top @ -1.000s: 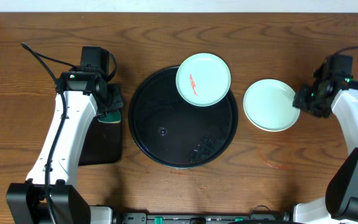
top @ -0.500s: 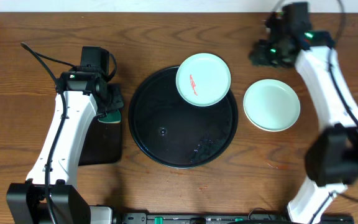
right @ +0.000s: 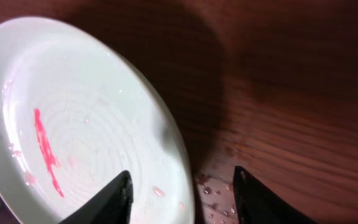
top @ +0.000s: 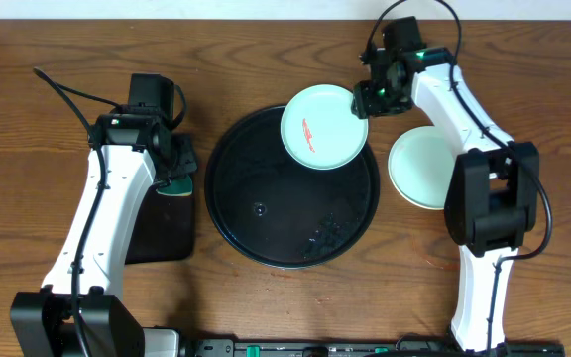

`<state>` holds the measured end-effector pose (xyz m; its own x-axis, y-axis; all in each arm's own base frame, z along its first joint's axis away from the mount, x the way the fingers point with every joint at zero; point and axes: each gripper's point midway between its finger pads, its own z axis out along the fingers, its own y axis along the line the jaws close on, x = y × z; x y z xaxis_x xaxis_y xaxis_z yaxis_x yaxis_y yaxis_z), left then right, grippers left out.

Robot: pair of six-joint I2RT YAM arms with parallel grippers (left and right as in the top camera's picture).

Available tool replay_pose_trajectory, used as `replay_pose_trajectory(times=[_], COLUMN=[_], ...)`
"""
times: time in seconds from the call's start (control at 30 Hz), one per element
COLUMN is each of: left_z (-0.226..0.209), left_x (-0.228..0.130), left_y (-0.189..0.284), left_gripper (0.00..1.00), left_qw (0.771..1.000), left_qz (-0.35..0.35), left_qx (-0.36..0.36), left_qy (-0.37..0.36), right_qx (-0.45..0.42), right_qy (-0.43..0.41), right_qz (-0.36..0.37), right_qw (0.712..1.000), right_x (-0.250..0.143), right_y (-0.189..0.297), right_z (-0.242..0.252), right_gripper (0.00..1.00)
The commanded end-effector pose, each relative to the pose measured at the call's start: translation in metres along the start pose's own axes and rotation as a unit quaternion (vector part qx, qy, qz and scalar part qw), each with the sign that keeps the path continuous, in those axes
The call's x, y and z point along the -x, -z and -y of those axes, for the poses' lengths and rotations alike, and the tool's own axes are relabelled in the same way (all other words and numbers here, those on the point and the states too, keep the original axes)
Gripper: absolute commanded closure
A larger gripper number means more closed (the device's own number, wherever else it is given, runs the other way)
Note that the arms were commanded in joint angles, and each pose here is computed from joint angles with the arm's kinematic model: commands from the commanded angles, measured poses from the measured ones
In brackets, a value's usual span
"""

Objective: Clean dirty plates on tray and stack at the side
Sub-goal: 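Move the right gripper to the remaining green plate's upper rim and grip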

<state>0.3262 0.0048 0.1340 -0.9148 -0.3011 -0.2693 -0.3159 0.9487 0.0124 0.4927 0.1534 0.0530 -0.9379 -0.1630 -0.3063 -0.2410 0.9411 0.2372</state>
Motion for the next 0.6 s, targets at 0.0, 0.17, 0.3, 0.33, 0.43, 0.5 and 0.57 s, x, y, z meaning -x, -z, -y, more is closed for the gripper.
replay_pose_trajectory(times=[0.0,0.17,0.3,0.33,0.43,0.5,0.57], left_z=[-0.003,-0.003,-0.003,-0.003,-0.003,-0.003,-0.003], left_x=[0.001,0.001,0.001,0.001,0.001,0.001,0.001], left_y=[-0.001,-0.001,-0.001,-0.001,-0.001,-0.001,-0.001], left_gripper=[0.92,0.93,0.93,0.93,0.93,0.93,0.93], left_qw=[1.000,1.000,1.000,1.000,1.000,1.000,1.000], left_qz=[-0.001,-0.001,-0.001,-0.001,-0.001,-0.001,-0.001], left_qx=[0.007,0.008,0.007,0.007,0.007,0.007,0.007], left_qy=[-0.005,-0.005,-0.005,-0.005,-0.005,-0.005,-0.005], right_qx=[0.007,0.005,0.003,0.003,0.009,0.019,0.026], right_qy=[-0.002,-0.032,-0.045,-0.050,-0.073,-0.080,-0.081], right_qz=[-0.003,-0.003,-0.003,-0.006,-0.019,-0.028,-0.037], right_qw=[1.000,0.999,0.999,0.999,0.997,0.996,0.996], right_x=[0.002,0.003,0.003,0.001,-0.004,-0.007,-0.011], right_y=[-0.011,-0.019,-0.019,-0.018,-0.012,-0.005,0.004], right_z=[-0.004,0.000,0.000,0.000,-0.005,-0.013,-0.024], right_gripper=[0.55,0.80,0.99,0.99,0.99,0.99,0.99])
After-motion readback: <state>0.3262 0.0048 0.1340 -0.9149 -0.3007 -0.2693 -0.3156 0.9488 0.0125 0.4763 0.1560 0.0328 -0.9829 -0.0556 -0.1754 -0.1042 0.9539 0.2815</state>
